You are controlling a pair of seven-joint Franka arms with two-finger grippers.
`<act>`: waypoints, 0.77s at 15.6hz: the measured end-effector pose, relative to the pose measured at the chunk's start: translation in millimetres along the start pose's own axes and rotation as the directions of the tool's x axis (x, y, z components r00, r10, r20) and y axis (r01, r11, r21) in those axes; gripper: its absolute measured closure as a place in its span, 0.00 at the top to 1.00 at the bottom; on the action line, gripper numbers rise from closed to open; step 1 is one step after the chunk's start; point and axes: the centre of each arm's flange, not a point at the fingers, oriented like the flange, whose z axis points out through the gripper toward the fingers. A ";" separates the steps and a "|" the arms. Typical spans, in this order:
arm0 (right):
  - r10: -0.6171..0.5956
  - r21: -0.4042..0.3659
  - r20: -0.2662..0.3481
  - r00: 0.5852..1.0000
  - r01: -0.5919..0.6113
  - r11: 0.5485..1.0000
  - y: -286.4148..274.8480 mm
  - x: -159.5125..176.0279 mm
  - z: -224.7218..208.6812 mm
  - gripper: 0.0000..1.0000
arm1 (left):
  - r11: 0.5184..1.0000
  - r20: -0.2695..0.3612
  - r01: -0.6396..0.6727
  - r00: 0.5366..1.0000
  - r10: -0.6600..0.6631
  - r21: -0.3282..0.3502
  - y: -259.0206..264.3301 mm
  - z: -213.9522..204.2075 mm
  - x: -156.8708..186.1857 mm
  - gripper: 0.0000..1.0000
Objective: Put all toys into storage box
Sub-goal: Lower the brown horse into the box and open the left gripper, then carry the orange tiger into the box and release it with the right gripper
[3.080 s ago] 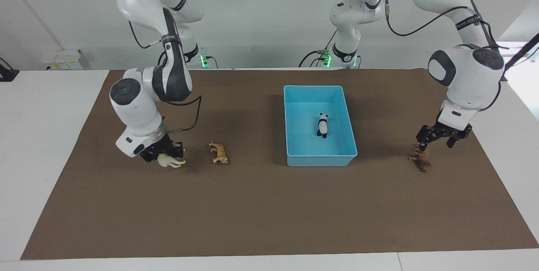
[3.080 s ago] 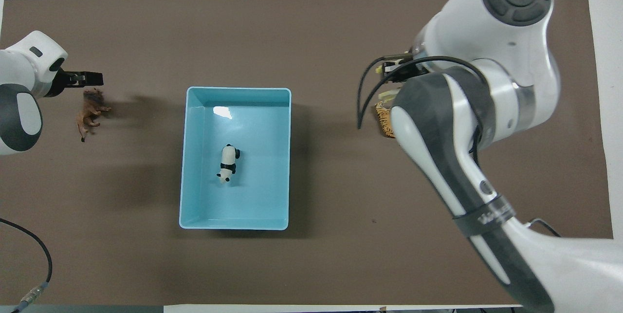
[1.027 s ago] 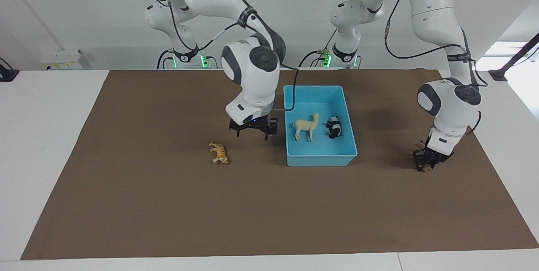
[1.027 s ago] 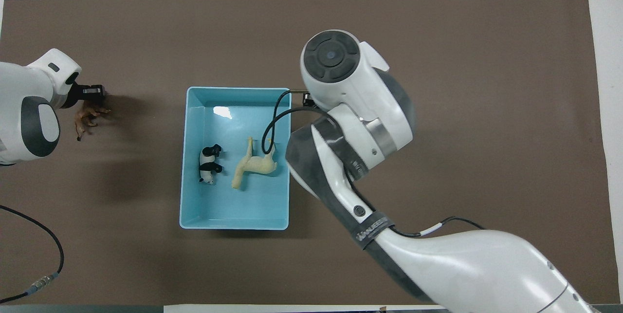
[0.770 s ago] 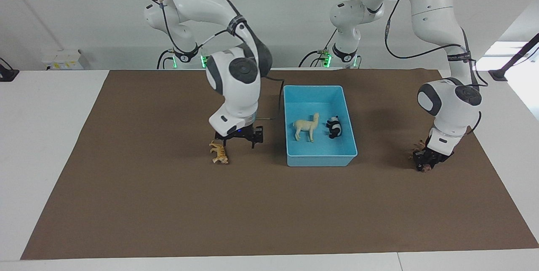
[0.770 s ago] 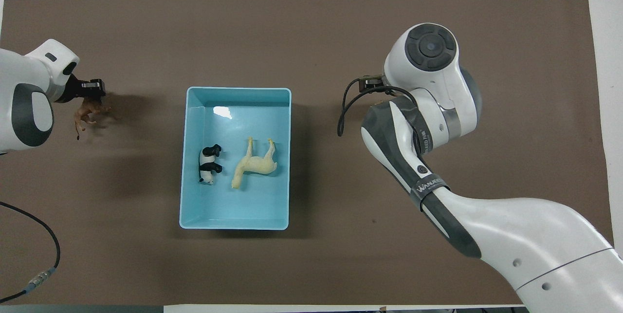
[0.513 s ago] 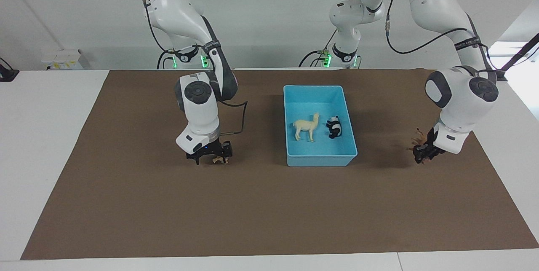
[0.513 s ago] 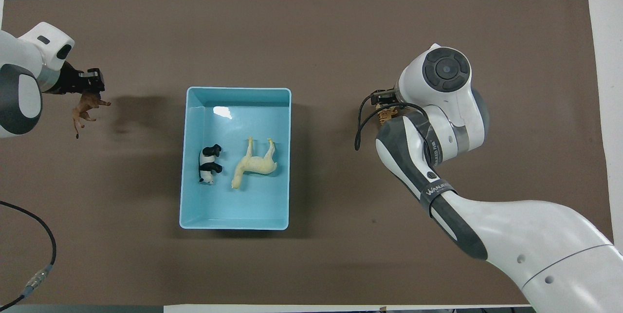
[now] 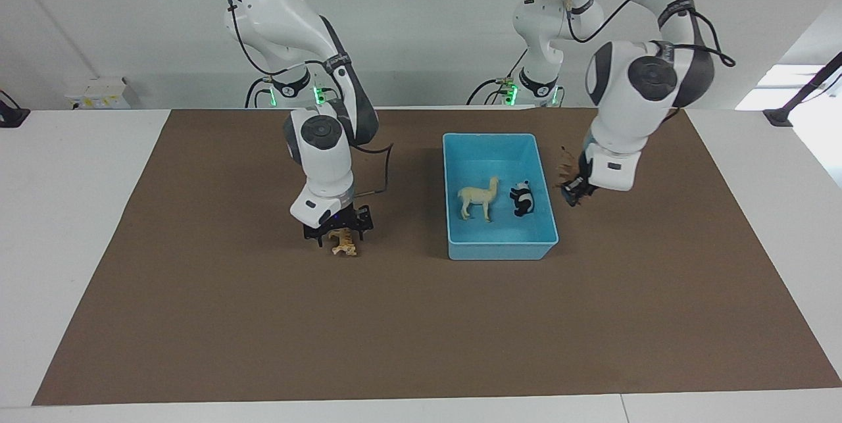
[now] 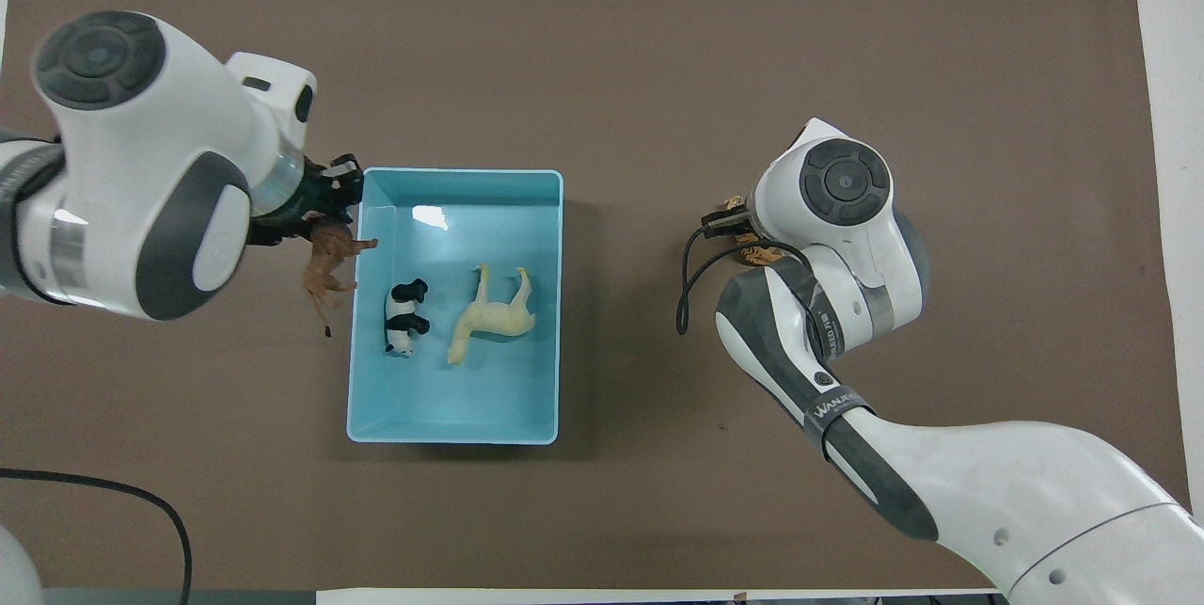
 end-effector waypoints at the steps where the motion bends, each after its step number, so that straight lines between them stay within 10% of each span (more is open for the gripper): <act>1: 0.001 0.004 -0.004 1.000 -0.001 1.000 0.7 -5.6 7.3 1.00 | 1.000 -0.001 0.005 1.000 -0.005 0.003 11.9 9.0 -15.9 0.41; 4: 0.017 0.028 -0.010 1.000 -0.016 0.999 -3.1 -15.5 18.2 0.97 | 1.000 -0.008 0.014 1.000 -0.014 -0.001 17.3 26.8 -31.3 0.66; 7: 0.024 0.037 -0.021 0.999 -0.024 0.999 -4.5 -15.6 12.2 0.67 | 0.999 -0.019 0.032 0.999 -0.032 -0.012 7.4 19.9 -24.9 0.97; 10: 0.033 0.037 0.003 0.999 -0.033 0.999 -3.9 -14.9 7.2 0.36 | 0.999 -0.046 -0.007 0.999 0.006 -0.034 -19.6 -4.0 -9.7 1.00; 12: 0.034 0.035 0.017 0.999 -0.035 0.999 -3.9 -12.3 3.3 0.32 | 0.996 -0.042 -0.086 0.996 0.085 -0.024 -51.5 -23.4 5.7 1.00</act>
